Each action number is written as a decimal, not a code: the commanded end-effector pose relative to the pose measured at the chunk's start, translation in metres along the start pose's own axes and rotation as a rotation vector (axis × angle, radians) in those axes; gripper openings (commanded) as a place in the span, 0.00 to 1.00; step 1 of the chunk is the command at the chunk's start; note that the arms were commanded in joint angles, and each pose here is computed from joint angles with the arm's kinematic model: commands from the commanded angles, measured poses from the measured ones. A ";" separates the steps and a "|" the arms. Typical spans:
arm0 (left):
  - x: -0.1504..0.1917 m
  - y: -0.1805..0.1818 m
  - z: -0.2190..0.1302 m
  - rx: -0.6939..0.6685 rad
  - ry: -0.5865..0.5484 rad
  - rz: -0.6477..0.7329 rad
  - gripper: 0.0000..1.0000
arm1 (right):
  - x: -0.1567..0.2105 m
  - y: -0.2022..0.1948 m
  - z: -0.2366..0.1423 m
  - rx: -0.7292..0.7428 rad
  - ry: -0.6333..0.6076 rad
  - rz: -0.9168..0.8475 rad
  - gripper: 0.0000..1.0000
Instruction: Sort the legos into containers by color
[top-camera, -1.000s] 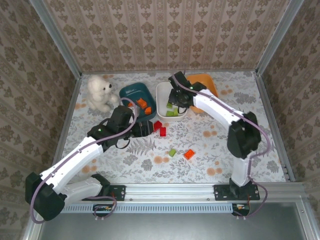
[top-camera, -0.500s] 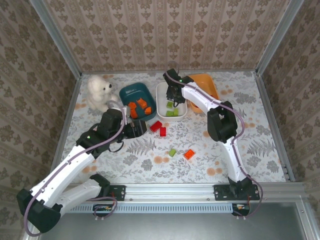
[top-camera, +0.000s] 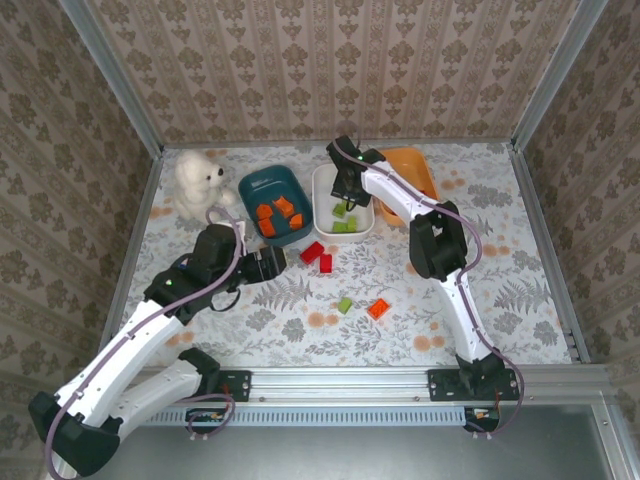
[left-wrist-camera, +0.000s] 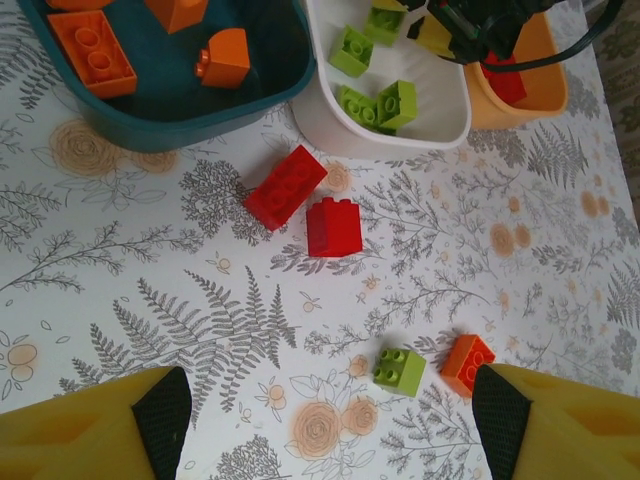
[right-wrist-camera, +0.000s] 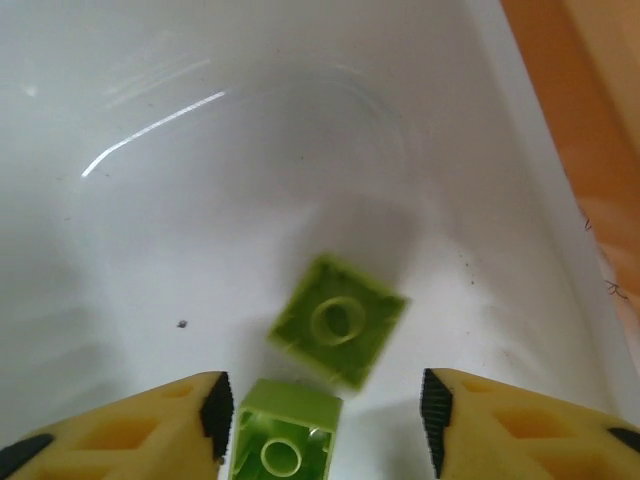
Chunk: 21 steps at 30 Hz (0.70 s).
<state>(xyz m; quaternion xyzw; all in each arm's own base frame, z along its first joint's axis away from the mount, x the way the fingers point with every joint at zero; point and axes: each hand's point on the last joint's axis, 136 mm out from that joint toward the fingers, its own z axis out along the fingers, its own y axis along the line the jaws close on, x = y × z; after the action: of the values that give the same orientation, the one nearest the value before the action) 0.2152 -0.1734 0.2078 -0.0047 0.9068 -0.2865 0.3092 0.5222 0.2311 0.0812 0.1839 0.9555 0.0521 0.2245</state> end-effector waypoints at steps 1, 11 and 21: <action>0.007 0.008 0.001 -0.024 0.024 -0.007 0.78 | -0.028 0.020 -0.050 -0.089 -0.077 -0.021 0.60; 0.000 0.006 0.005 -0.031 0.034 -0.007 0.77 | -0.071 0.059 -0.202 -0.390 -0.366 -0.161 0.59; -0.009 -0.006 0.011 -0.024 0.069 0.003 0.77 | -0.003 0.018 -0.297 -0.605 -0.508 -0.332 0.62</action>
<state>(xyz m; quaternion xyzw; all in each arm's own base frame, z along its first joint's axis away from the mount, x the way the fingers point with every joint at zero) 0.2271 -0.1771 0.1979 -0.0134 0.9222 -0.2668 0.2797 0.4155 0.2393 0.3630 0.0038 0.8350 0.2401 0.4950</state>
